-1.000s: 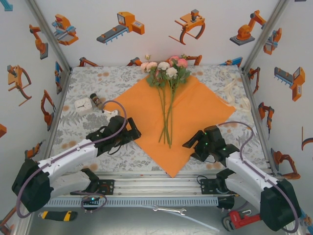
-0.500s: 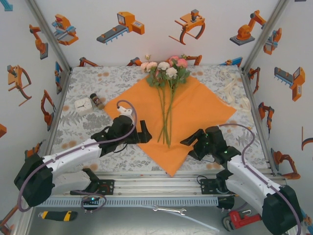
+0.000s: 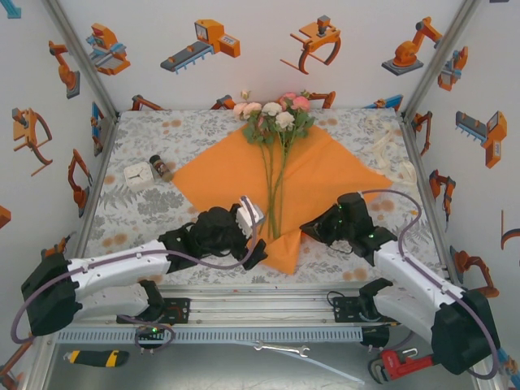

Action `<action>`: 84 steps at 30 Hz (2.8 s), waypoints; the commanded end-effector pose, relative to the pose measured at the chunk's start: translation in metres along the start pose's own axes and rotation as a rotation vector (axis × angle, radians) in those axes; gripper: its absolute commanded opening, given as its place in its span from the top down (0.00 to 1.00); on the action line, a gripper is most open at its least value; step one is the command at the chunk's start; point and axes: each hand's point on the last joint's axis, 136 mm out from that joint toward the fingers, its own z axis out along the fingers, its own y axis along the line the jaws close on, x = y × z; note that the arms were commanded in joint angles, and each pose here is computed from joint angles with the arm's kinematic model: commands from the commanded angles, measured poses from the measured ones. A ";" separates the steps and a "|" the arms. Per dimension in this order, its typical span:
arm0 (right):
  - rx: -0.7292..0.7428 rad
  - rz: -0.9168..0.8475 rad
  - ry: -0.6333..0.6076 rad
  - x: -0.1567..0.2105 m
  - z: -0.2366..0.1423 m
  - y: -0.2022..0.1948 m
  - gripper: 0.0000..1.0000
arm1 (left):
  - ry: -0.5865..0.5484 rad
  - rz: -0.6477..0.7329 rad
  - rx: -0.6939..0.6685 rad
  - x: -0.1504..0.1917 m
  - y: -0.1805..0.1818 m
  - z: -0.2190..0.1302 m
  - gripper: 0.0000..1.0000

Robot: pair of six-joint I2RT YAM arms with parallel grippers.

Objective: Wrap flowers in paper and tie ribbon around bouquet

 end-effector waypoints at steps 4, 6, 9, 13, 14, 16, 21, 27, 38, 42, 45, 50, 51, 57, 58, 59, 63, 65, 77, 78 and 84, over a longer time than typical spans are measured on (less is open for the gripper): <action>0.003 -0.005 -0.031 -0.007 -0.004 0.012 0.95 | 0.112 0.315 0.017 0.029 -0.021 0.013 0.03; 0.000 -0.005 -0.032 -0.007 -0.004 0.015 0.95 | 0.136 0.376 -0.002 0.034 -0.028 0.023 0.03; 0.011 -0.002 -0.041 -0.009 -0.006 0.016 0.96 | 0.136 0.484 -0.077 0.040 -0.034 0.043 0.03; 0.073 0.030 -0.055 -0.012 -0.010 0.010 0.96 | 0.112 0.615 -0.199 0.042 -0.035 0.063 0.03; 0.090 0.034 -0.056 -0.012 -0.011 0.008 0.96 | 0.107 0.633 -0.226 0.041 -0.033 0.066 0.03; 0.099 0.034 -0.051 -0.012 -0.011 0.009 0.97 | 0.083 0.655 -0.286 0.035 -0.029 0.070 0.03; 0.100 0.038 -0.041 -0.011 -0.009 0.009 0.97 | 0.050 0.698 -0.406 0.028 -0.023 0.078 0.02; 0.179 0.055 -0.066 -0.014 -0.013 -0.004 0.92 | -0.026 0.702 -0.477 0.011 -0.025 0.073 0.11; 0.305 -0.086 -0.102 -0.025 -0.025 -0.009 0.68 | -0.004 0.459 -0.275 0.002 -0.026 0.058 0.30; 0.301 -0.174 -0.109 -0.028 -0.030 -0.006 0.59 | 0.018 0.390 -0.254 0.011 -0.014 0.062 0.51; 0.303 -0.330 -0.153 -0.037 -0.044 0.004 0.49 | 0.008 0.350 -0.220 0.009 -0.018 0.063 0.57; 0.077 -0.834 -0.103 -0.022 -0.056 0.055 0.39 | -0.012 0.208 -0.152 0.003 -0.014 0.058 0.61; 0.018 -0.915 -0.099 -0.016 -0.059 0.065 0.38 | -0.016 0.171 -0.121 0.004 -0.013 0.058 0.62; -0.302 -1.171 -0.079 0.022 -0.068 0.087 0.29 | -0.031 0.027 -0.131 0.003 0.011 0.057 0.65; -0.356 -1.183 -0.066 0.030 -0.069 0.087 0.25 | -0.035 0.023 -0.133 0.002 0.014 0.057 0.68; -0.409 -1.197 -0.053 0.038 -0.069 0.087 0.20 | -0.039 0.018 -0.130 0.002 0.016 0.058 0.70; -0.477 -1.227 -0.019 0.048 -0.061 0.082 0.01 | -0.050 -0.019 -0.090 0.001 0.021 0.064 0.78; -0.436 -1.244 -0.034 0.041 -0.050 0.077 0.01 | -0.061 -0.036 -0.073 0.000 0.023 0.066 0.78; -0.473 -1.296 -0.046 0.035 0.000 0.066 0.41 | -0.095 -0.068 -0.080 -0.008 0.035 0.068 0.74; -0.463 -1.290 -0.057 0.033 0.001 0.064 0.49 | -0.100 -0.069 -0.078 -0.009 0.037 0.067 0.73; -0.445 -1.274 -0.033 0.033 0.004 0.065 0.99 | -0.083 -0.107 -0.018 -0.003 0.038 0.053 0.50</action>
